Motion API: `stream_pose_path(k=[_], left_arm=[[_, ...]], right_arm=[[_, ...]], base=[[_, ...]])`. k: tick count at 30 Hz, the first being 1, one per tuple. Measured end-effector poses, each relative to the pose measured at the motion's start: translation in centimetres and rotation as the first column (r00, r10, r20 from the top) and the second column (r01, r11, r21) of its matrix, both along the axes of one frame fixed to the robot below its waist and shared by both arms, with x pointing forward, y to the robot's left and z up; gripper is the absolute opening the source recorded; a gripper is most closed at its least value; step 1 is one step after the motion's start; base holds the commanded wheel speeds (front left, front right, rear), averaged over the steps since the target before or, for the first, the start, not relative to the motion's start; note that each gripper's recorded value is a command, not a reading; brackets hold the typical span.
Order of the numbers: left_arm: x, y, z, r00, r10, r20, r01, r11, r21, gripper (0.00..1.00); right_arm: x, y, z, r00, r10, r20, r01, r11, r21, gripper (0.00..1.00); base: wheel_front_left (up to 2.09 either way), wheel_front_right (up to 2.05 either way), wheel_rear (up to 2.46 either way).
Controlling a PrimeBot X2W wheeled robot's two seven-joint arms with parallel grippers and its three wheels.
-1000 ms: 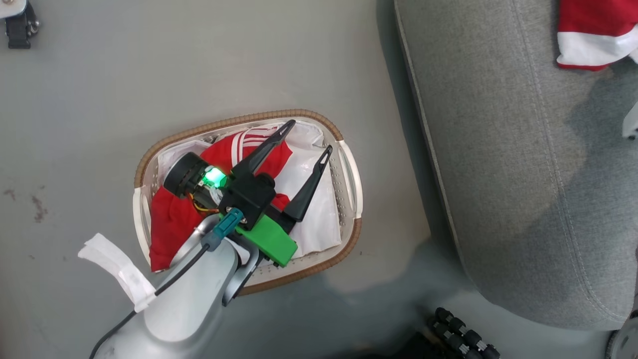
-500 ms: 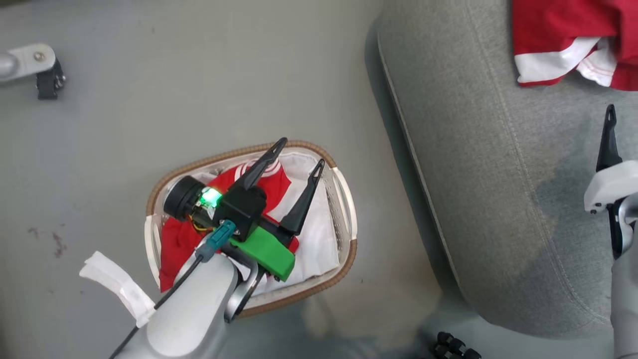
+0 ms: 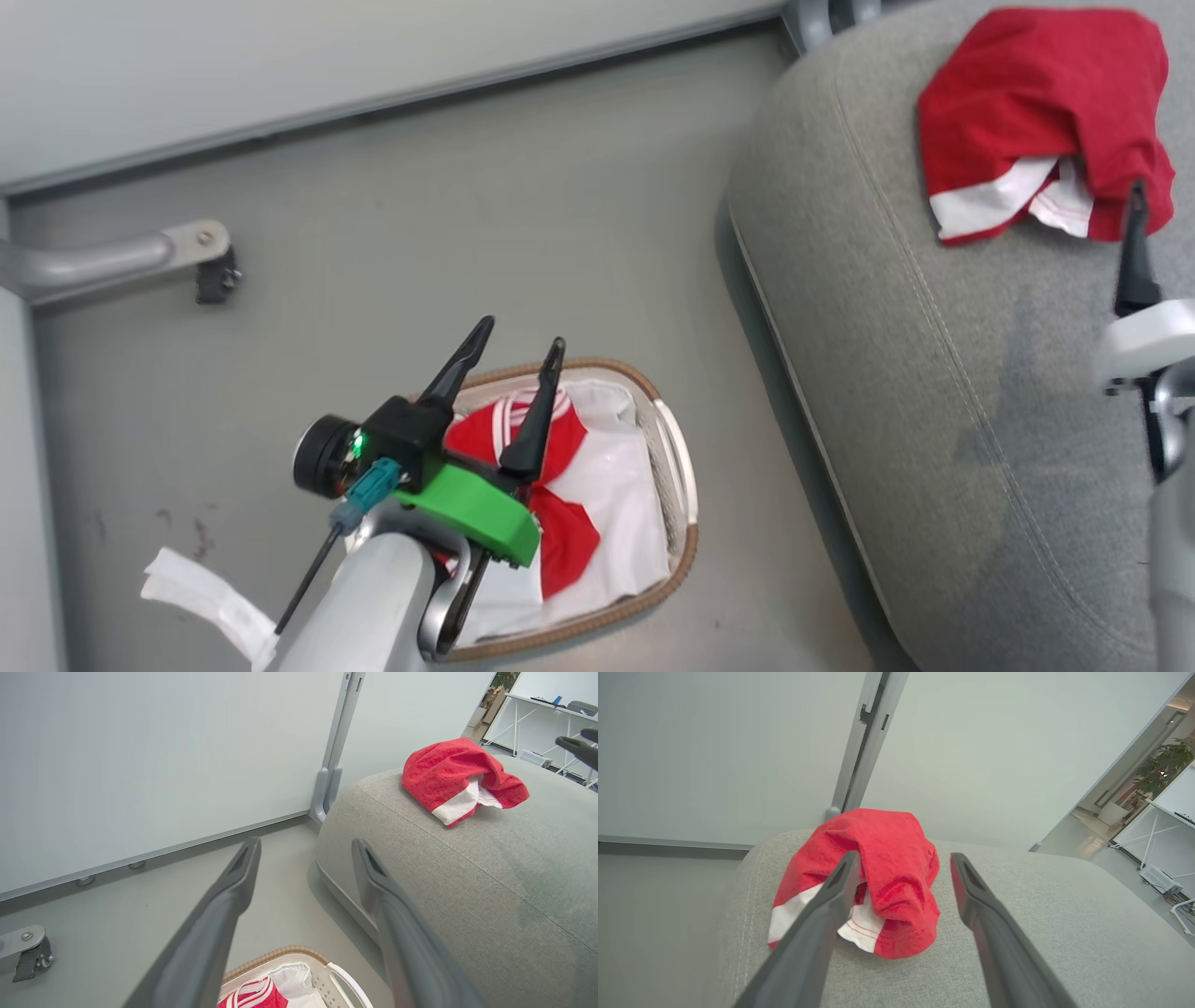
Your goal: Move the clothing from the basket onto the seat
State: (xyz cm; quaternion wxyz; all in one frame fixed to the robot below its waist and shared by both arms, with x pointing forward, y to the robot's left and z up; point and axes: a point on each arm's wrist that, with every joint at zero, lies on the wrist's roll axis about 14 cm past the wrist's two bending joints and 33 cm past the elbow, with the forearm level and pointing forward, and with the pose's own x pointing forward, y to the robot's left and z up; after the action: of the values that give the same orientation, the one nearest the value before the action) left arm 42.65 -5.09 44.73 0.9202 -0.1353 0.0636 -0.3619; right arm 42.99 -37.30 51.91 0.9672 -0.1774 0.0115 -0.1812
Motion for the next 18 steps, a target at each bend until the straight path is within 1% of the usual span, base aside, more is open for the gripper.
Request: stream_pose_path(k=[5, 8, 10, 14, 18], left_arm=[[-0.2, 3.7, 1.3, 0.991, 0.131, 0.014, -0.131, 0.991, 0.004, 1.0], [-0.5, 6.6, 1.6, 0.976, 0.218, 0.021, -0.218, 0.976, 0.019, 1.0], [-0.8, 8.7, 1.7, 0.96, 0.279, 0.024, -0.28, 0.96, 0.027, 1.0], [-1.8, 12.4, 1.8, 0.922, 0.386, 0.025, -0.386, 0.922, 0.038, 1.0], [-3.0, 15.5, 1.9, 0.883, 0.469, 0.03, -0.47, 0.881, 0.047, 1.0]], right_arm=[[1.1, 4.6, 1.8, 0.991, 0.103, 0.088, -0.108, 0.992, 0.057, 1.0], [1.7, 7.8, 2.2, 0.978, 0.175, 0.116, -0.186, 0.978, 0.092, 1.0], [2.0, 10.1, 2.2, 0.965, 0.223, 0.137, -0.241, 0.962, 0.125, 1.0], [1.7, 13.9, 1.9, 0.94, 0.305, 0.153, -0.328, 0.931, 0.161, 1.0], [0.7, 16.5, 1.1, 0.921, 0.357, 0.158, -0.385, 0.899, 0.211, 1.0]], base=[[0.0, 0.0, 0.0], [0.0, 0.0, 0.0], [0.0, 0.0, 0.0], [0.0, 0.0, 0.0], [0.0, 0.0, 0.0]])
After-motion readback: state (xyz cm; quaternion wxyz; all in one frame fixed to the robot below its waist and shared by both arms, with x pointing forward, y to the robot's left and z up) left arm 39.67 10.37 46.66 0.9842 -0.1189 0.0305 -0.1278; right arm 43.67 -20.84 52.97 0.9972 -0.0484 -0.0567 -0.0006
